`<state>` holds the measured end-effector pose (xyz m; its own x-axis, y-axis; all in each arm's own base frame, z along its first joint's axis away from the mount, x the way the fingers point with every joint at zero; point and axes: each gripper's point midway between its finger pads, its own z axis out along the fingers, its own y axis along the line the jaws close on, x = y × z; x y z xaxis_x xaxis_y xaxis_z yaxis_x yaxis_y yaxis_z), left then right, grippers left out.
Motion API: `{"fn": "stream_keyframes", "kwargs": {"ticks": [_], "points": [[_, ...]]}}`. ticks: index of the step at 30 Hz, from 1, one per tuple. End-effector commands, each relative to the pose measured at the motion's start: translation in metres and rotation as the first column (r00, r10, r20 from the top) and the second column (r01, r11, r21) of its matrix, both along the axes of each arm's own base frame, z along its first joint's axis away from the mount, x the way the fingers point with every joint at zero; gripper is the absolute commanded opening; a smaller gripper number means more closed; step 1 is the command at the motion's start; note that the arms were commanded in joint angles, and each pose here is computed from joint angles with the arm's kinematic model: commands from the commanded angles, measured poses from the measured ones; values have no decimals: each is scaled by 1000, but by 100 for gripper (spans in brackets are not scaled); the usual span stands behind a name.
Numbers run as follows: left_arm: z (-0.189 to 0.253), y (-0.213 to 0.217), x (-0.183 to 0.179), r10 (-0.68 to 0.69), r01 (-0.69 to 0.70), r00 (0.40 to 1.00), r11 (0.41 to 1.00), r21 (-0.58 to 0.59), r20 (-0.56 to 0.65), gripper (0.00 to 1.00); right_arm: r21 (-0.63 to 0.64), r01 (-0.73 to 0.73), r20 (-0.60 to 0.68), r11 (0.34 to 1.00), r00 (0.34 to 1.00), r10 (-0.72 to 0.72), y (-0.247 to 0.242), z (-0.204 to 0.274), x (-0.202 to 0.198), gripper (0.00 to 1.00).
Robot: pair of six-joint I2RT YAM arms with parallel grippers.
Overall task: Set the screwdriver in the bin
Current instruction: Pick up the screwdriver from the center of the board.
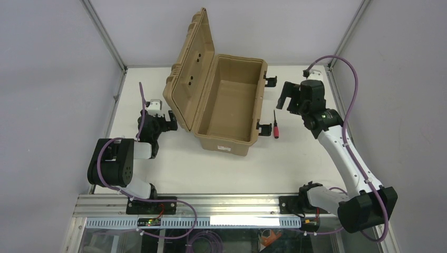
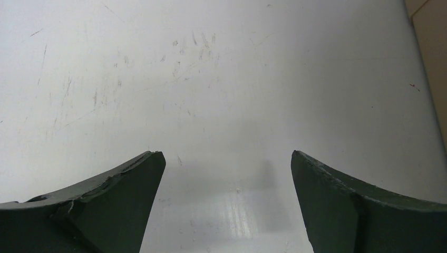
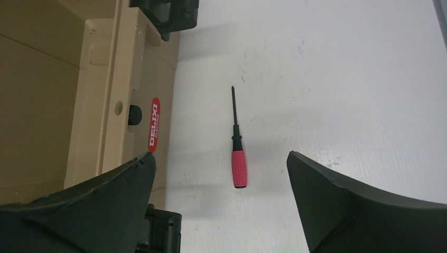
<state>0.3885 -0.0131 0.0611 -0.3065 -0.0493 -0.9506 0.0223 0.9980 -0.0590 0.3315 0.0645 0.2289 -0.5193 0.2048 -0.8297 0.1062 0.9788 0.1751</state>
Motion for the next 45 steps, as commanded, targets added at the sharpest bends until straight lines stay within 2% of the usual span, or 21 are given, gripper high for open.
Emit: {"fn": "stream_keyframes", "kwargs": {"ticks": [1, 5, 16, 28, 45], "points": [[19, -2, 4, -12, 13, 998, 1000, -16, 64, 99, 9, -22, 14, 1000, 1000, 21, 4, 25, 6, 99], [19, -2, 4, -13, 14, 998, 1000, -17, 64, 99, 8, -31, -27, 999, 999, 31, 7, 30, 9, 99], [19, -2, 5, -12, 13, 998, 1000, -16, 64, 99, -79, -30, -266, 996, 964, 8, 3, 17, 19, 99], [18, -2, 4, -12, 13, 998, 1000, -16, 63, 99, -31, -60, -468, 998, 883, 38, 9, -46, 26, 99], [18, -2, 4, -12, 13, 998, 1000, -16, 63, 99, -10, -11, -647, 1000, 762, 2, 10, -125, 23, 97]]}}
